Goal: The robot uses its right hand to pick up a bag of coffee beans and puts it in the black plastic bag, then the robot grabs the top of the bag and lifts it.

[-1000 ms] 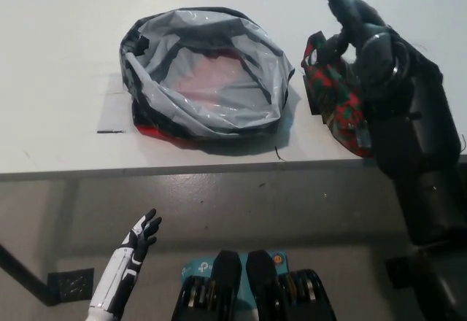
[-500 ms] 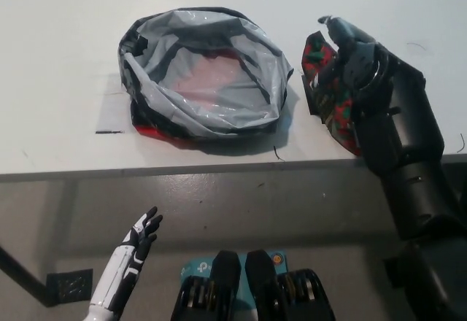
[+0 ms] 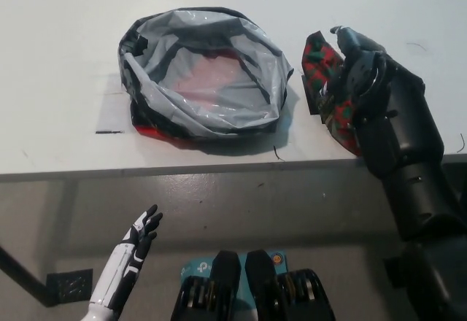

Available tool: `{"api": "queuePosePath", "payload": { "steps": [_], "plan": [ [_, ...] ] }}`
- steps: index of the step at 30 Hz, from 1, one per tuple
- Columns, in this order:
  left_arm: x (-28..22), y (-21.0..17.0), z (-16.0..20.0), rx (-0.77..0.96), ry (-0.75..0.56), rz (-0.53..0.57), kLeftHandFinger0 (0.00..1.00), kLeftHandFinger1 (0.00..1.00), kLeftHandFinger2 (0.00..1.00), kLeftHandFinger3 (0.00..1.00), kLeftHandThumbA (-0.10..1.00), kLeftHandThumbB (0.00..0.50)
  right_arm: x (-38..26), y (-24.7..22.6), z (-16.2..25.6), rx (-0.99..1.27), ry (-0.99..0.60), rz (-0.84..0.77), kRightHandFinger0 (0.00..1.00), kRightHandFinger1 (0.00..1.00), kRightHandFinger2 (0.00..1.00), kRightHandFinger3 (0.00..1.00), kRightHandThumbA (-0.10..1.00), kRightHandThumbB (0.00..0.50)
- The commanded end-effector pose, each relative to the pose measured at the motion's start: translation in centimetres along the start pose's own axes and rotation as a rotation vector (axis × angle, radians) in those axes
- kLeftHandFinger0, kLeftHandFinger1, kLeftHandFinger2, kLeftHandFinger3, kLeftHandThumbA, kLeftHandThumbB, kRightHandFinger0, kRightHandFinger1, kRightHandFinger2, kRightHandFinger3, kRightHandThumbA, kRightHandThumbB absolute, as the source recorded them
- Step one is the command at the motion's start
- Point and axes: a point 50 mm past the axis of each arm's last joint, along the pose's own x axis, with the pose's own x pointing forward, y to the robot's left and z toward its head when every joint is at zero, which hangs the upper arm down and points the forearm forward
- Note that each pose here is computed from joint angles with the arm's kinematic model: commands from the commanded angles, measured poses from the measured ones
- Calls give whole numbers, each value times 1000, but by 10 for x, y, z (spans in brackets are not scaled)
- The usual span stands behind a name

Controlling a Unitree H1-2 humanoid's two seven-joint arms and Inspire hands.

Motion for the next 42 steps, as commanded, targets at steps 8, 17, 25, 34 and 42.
{"api": "queuePosePath", "payload": {
  "steps": [8, 17, 25, 34, 42],
  "plan": [
    [10, 10, 13, 42, -83, 0, 1000, 1000, 1000, 1000, 1000, 294, 11, 9, -13, 45, 62, -14, 1000, 1000, 1000, 1000, 1000, 485],
    [11, 11, 15, 50, -84, 0, 1000, 1000, 1000, 1000, 1000, 284, 21, 46, -23, -37, 132, 115, 1000, 1000, 1000, 1000, 1000, 456],
    [16, 13, 17, 52, -98, -5, 1000, 1000, 1000, 1000, 1000, 285, 29, 47, -39, -135, 163, 4, 533, 665, 775, 1000, 299, 308],
    [18, 12, 19, 59, -96, -7, 1000, 1000, 1000, 1000, 1000, 280, 29, 34, -61, 393, 40, -159, 68, 163, 258, 301, -100, 190],
    [22, 13, 19, 52, -104, -3, 1000, 1000, 1000, 1000, 1000, 261, 29, 21, -77, 810, 20, -135, 7, 260, 599, 665, -100, 194]
  ]
}}
